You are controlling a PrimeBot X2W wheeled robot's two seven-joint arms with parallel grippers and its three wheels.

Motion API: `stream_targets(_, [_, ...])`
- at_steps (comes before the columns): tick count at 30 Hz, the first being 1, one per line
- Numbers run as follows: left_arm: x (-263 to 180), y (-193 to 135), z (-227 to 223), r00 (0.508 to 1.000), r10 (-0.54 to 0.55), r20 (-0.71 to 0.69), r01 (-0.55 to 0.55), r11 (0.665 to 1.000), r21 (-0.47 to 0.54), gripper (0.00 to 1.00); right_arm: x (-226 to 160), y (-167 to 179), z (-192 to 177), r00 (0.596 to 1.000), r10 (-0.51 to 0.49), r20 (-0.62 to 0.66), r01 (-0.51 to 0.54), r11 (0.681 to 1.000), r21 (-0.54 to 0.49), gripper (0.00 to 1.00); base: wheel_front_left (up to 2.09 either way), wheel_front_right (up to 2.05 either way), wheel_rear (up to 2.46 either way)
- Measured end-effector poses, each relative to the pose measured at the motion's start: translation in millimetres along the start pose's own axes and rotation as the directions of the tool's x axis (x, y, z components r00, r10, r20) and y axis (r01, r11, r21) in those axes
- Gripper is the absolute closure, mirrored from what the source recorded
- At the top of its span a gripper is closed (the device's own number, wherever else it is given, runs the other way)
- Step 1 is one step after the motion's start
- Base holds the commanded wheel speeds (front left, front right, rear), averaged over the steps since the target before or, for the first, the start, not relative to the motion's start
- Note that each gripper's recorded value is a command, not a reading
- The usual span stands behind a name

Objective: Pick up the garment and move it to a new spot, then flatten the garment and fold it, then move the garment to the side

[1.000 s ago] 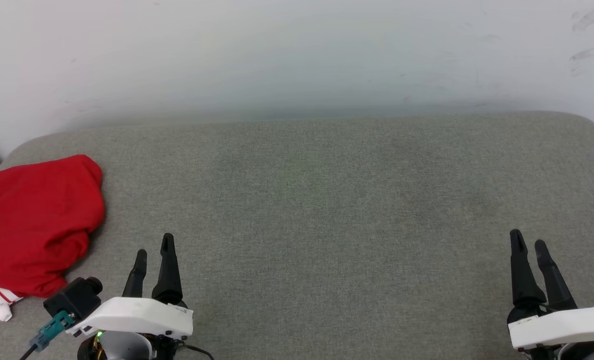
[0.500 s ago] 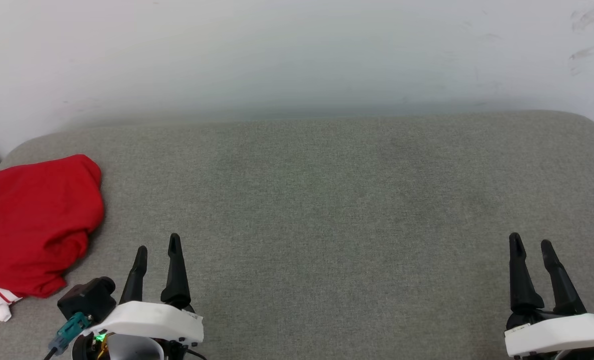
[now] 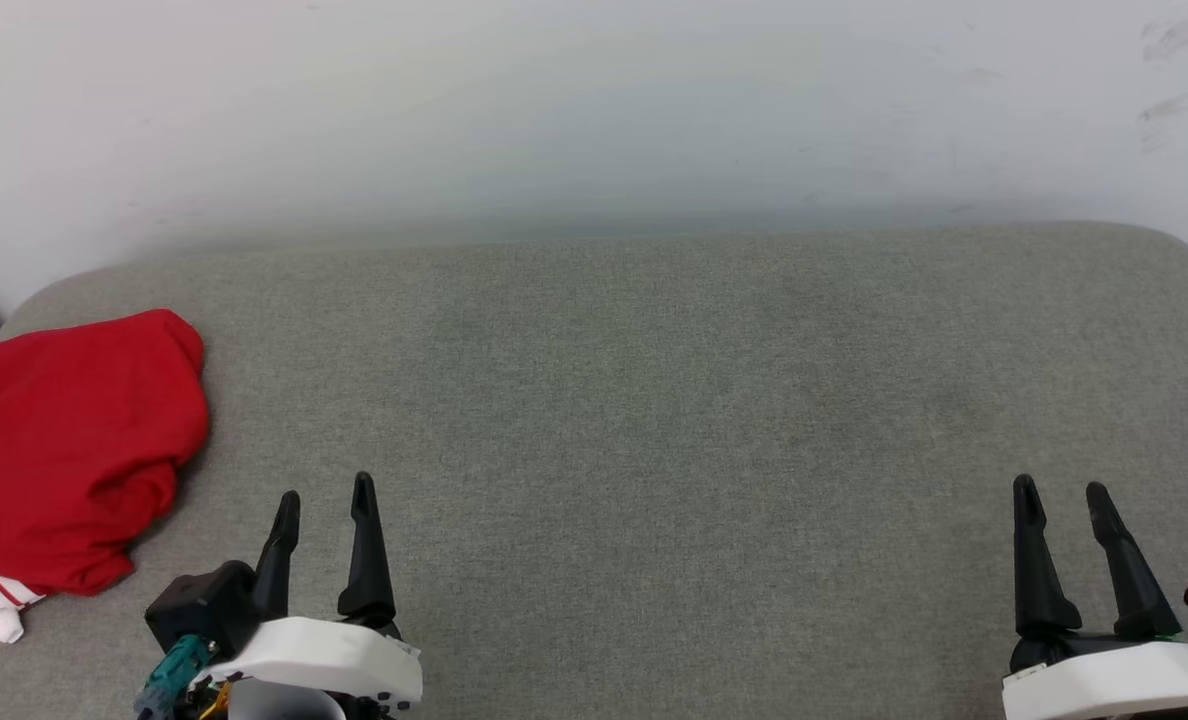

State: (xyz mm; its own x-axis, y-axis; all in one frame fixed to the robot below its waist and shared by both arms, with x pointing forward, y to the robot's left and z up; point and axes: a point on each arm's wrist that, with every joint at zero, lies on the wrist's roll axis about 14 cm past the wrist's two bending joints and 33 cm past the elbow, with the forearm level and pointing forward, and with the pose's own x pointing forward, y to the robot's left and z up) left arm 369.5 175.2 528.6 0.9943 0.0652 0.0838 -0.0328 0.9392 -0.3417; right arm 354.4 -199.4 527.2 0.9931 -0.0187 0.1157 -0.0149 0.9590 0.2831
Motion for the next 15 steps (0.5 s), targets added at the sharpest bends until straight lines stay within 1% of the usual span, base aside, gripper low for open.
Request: stream_targets(15, [-3.9, -8.1, 0.2, 0.999, -0.050, 0.021, 0.048, 0.994, 0.101, 0.00, -5.4, 1.4, 1.2, 1.000, 0.014, 0.014, -0.013, 0.996, -0.086, 0.00, 0.00, 0.00, 0.00])
